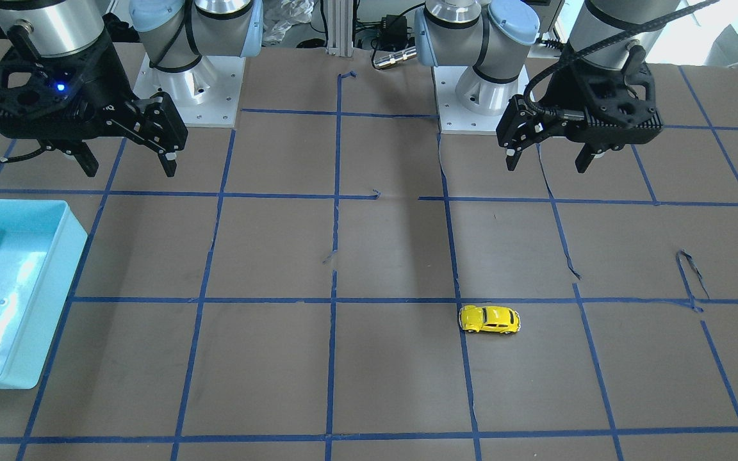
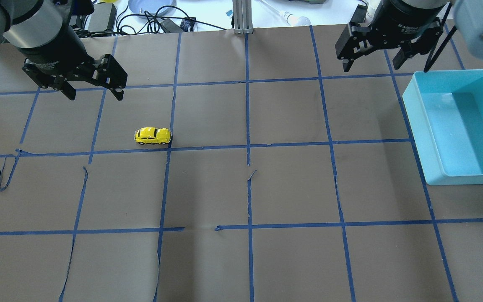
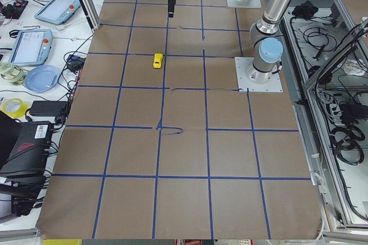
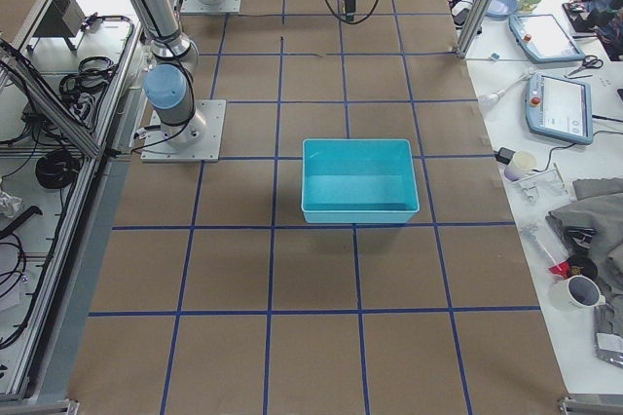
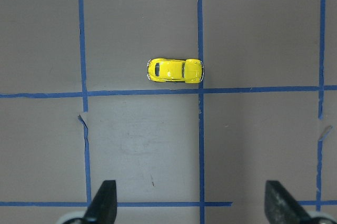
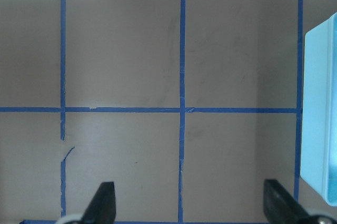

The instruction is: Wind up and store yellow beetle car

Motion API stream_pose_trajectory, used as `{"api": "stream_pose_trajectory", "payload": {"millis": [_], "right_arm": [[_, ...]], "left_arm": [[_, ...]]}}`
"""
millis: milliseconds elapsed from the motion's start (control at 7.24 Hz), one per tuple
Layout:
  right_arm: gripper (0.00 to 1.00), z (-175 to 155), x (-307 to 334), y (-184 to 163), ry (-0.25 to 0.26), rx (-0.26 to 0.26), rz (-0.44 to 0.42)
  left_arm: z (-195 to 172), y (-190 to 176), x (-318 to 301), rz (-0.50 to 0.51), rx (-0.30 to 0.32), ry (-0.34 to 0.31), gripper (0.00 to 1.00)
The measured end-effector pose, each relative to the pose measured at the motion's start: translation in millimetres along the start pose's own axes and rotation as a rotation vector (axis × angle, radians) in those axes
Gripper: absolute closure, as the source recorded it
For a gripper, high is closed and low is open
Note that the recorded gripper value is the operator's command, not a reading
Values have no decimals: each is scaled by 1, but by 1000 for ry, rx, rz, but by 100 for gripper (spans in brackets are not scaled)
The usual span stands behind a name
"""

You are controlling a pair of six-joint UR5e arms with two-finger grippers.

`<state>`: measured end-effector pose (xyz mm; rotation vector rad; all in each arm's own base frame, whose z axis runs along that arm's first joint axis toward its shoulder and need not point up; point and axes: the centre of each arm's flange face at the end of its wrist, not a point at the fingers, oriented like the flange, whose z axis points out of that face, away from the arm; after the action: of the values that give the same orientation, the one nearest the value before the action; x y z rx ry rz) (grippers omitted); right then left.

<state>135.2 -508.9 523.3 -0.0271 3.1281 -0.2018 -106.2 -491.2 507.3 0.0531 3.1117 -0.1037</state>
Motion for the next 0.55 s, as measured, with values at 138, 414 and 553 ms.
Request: {"api": "stream_pose_trajectory", "payload": {"millis": [138, 414, 553], "right_arm": [[0, 0, 0, 0, -1, 1, 0], [0, -1, -1, 0, -4, 2, -2], [0, -1, -1, 0, -4, 2, -2]], "left_arm": [[-2, 2, 0, 1, 4, -1, 0], [-4, 3, 0, 3, 11, -3, 0], [-6, 4, -1, 13, 18, -4, 0]]}}
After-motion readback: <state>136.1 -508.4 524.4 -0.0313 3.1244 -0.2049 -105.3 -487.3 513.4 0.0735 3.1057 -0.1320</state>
